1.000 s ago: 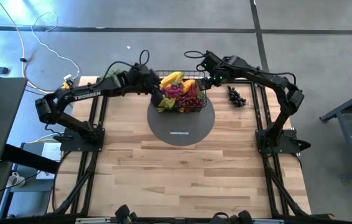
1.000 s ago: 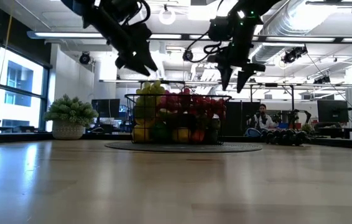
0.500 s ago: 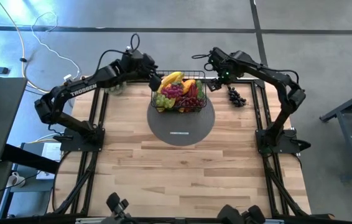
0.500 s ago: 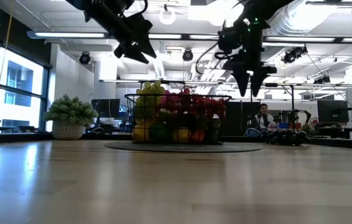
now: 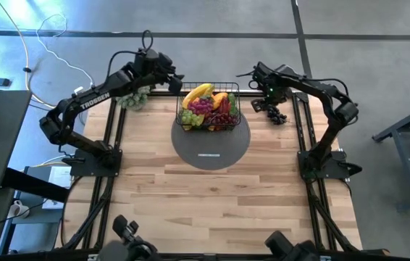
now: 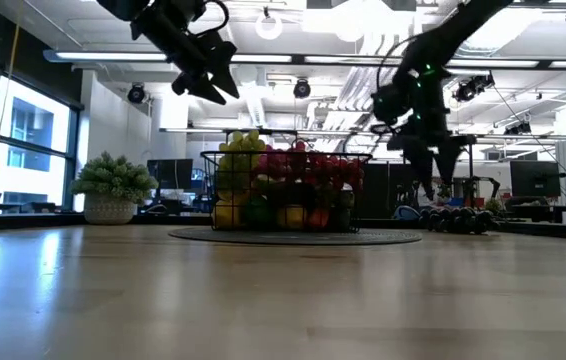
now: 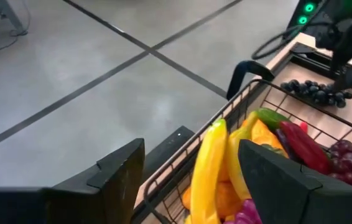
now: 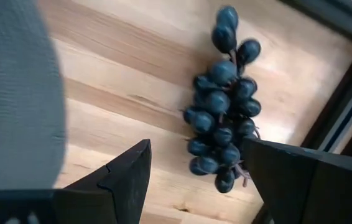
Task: Build produce basket
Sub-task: Put the purple grapes into the black wire basket
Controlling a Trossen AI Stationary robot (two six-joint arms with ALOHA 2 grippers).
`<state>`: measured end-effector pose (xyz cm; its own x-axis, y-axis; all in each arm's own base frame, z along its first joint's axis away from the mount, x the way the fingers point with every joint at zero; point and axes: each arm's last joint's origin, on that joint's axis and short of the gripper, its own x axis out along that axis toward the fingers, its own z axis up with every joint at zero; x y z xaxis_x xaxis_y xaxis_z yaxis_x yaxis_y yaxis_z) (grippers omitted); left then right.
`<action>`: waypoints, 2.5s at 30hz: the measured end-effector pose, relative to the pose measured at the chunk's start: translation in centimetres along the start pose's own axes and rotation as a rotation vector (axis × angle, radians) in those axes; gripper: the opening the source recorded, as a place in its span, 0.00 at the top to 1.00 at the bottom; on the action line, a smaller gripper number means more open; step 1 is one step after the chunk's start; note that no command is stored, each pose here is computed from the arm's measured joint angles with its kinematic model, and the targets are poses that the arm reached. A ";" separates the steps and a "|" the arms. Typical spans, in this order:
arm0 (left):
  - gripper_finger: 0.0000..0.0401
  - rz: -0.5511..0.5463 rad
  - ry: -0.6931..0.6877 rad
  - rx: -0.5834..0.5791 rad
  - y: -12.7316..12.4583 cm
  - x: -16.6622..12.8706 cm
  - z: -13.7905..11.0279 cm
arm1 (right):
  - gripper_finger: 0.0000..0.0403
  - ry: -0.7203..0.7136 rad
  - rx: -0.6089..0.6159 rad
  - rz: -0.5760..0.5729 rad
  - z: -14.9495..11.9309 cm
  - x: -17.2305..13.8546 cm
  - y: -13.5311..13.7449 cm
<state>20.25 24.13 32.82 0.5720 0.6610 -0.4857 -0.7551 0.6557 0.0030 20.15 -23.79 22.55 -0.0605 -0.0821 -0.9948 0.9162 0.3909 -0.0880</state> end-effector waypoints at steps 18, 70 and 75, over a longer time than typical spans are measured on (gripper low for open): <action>0.37 0.019 0.000 -0.009 0.6 0.0 0.0 | 0.49 0.066 0.112 -0.023 -2.3 6.7 -2.5; 0.38 -0.002 0.169 -0.010 0.0 -0.1 -1.6 | 1.00 -0.516 0.024 0.001 1.3 -13.9 5.7; 0.38 -0.003 0.166 -0.003 0.0 -0.1 -1.6 | 1.00 -0.619 -0.082 0.059 0.7 -16.3 7.4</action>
<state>19.67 23.45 31.47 0.5135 0.5897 -0.6234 -0.7548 0.6559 -0.0013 28.22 -20.20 38.15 0.2522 -0.5648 -0.7857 0.8763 0.4777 -0.0621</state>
